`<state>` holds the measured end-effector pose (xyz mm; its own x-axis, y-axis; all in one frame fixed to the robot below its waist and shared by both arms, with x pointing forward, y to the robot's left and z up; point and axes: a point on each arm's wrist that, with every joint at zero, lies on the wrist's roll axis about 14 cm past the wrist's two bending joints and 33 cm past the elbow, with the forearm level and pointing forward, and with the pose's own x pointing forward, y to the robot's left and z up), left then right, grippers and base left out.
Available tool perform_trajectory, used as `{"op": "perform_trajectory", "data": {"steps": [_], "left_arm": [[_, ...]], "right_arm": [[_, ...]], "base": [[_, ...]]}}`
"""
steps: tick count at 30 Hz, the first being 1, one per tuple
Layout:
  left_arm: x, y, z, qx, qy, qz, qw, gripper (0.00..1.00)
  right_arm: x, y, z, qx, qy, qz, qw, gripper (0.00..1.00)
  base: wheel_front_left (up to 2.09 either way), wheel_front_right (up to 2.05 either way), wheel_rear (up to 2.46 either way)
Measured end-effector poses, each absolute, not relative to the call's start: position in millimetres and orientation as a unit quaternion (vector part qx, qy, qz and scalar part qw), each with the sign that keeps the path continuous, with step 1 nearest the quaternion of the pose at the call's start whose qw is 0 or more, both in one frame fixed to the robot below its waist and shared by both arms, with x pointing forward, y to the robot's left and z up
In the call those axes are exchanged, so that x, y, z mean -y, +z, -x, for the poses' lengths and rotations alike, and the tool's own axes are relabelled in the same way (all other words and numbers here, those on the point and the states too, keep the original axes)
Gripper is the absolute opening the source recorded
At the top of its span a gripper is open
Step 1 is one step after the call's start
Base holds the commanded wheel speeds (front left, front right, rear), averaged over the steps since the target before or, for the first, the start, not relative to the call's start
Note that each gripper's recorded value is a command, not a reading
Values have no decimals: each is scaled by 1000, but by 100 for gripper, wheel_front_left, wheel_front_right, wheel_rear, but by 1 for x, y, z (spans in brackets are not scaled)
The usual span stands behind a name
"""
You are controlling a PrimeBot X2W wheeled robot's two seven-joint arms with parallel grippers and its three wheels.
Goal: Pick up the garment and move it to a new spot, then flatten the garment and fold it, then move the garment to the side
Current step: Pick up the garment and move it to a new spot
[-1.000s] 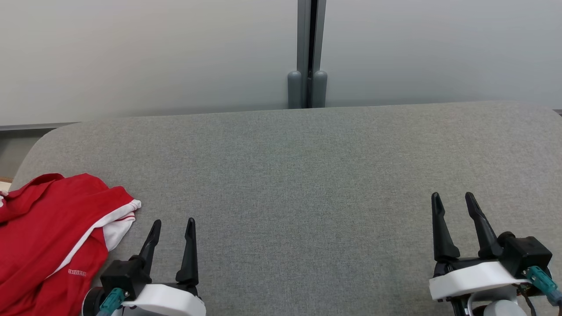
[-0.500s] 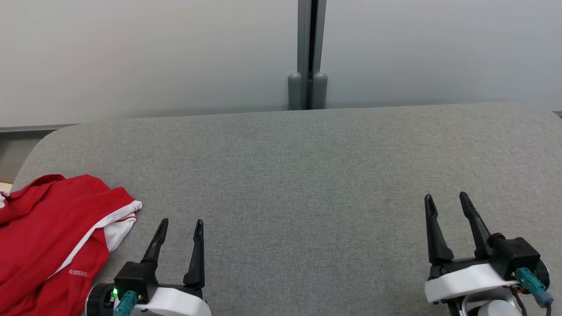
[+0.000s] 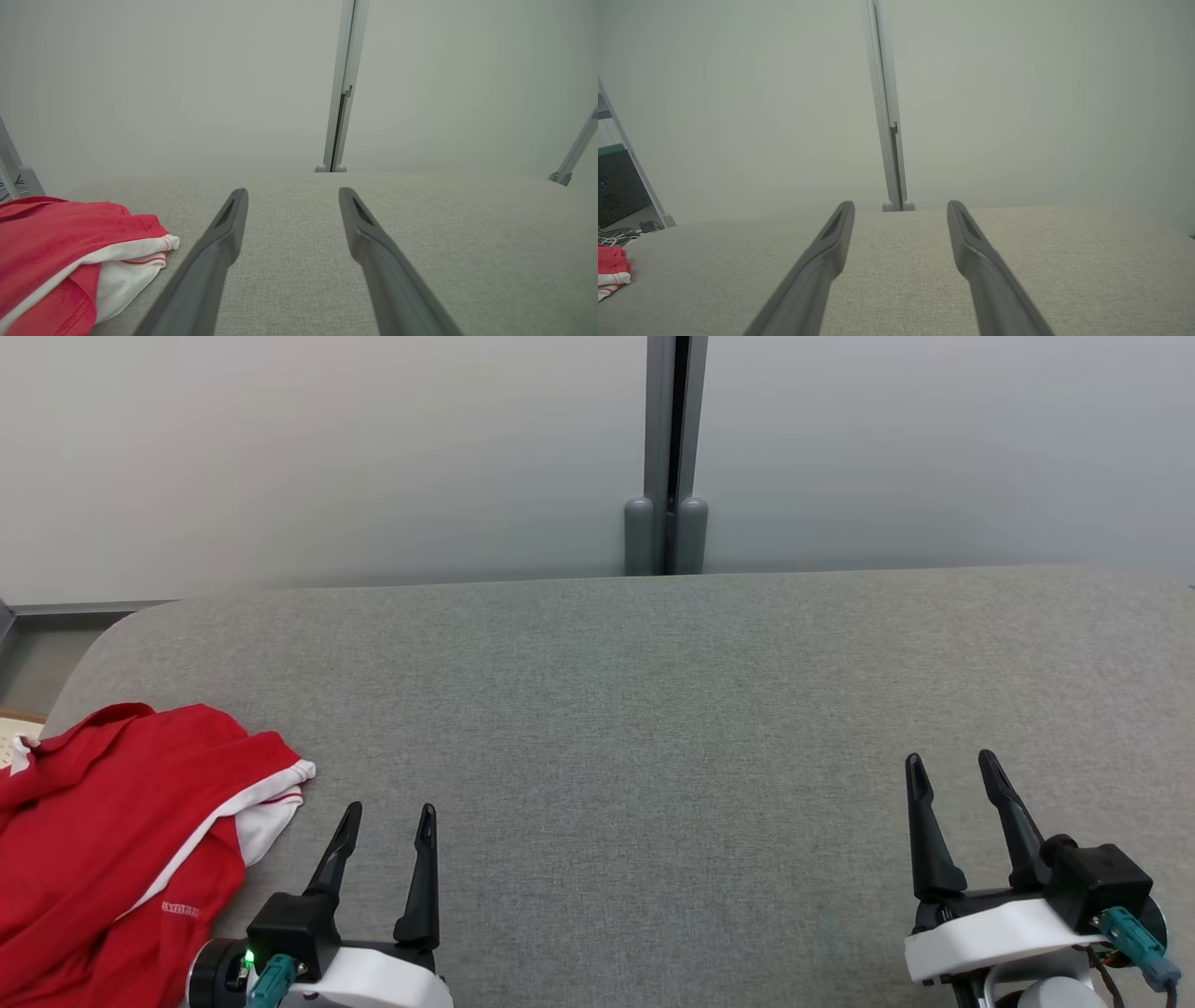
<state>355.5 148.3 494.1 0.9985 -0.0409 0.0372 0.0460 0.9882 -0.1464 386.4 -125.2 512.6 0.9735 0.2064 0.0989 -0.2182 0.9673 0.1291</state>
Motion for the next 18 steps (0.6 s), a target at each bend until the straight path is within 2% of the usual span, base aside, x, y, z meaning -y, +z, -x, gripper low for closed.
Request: {"op": "perform_trajectory", "data": {"steps": [8,18], "left_arm": [[-173,497,-347,23,18,73,997,100],[-242,493,-308,27,136,77,987,100]], "right_arm": [[94,508,-391,31,149,-83,985,100],[10,505,-395,15,266,-97,959,100]], "base": [[0,0,0],[0,0,0]]}}
